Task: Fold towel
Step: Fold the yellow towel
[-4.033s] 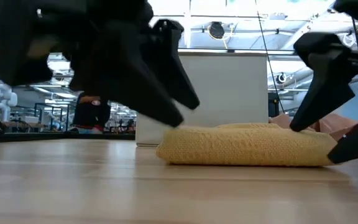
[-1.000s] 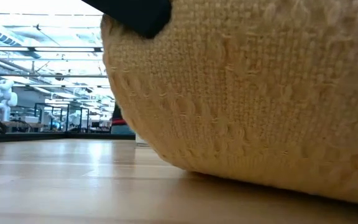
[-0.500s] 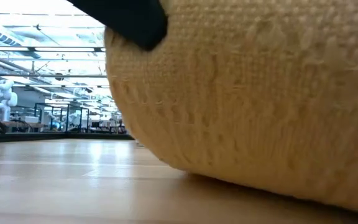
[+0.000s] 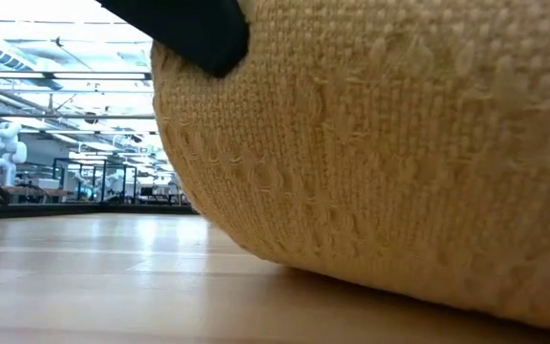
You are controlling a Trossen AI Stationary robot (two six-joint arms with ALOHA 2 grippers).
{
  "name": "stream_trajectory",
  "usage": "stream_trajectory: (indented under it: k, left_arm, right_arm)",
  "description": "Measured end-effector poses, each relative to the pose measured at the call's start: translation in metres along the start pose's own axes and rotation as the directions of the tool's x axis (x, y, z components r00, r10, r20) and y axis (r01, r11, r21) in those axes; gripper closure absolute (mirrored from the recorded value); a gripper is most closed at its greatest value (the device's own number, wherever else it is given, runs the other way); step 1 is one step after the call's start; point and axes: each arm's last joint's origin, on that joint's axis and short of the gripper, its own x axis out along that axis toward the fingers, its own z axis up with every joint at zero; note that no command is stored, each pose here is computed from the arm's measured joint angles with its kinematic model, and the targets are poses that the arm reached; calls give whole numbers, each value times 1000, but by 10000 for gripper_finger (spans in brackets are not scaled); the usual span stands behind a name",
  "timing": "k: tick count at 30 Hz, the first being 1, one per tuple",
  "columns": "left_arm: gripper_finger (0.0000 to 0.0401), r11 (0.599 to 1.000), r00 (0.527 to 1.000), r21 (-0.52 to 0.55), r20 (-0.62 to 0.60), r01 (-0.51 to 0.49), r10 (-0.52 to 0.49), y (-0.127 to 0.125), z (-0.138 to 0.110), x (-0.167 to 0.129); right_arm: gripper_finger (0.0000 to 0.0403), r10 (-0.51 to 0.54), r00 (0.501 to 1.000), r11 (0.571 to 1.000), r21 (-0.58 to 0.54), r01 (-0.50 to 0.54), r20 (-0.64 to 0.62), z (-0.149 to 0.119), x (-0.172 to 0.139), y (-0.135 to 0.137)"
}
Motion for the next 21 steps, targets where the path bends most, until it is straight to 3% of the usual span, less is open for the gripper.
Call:
stream_trajectory:
  k: [13, 21]
  left_arm:
    - [380, 999, 999, 23, 23, -33, 33, 2, 4, -8]
    - [380, 966, 964, 36, 84, -257, 253, 17, 16, -32]
  right_arm:
    - [403, 33, 998, 998, 51, -31, -49, -15, 24, 5]
    - [403, 83, 996, 995, 56, -82, -17, -12, 25, 8]
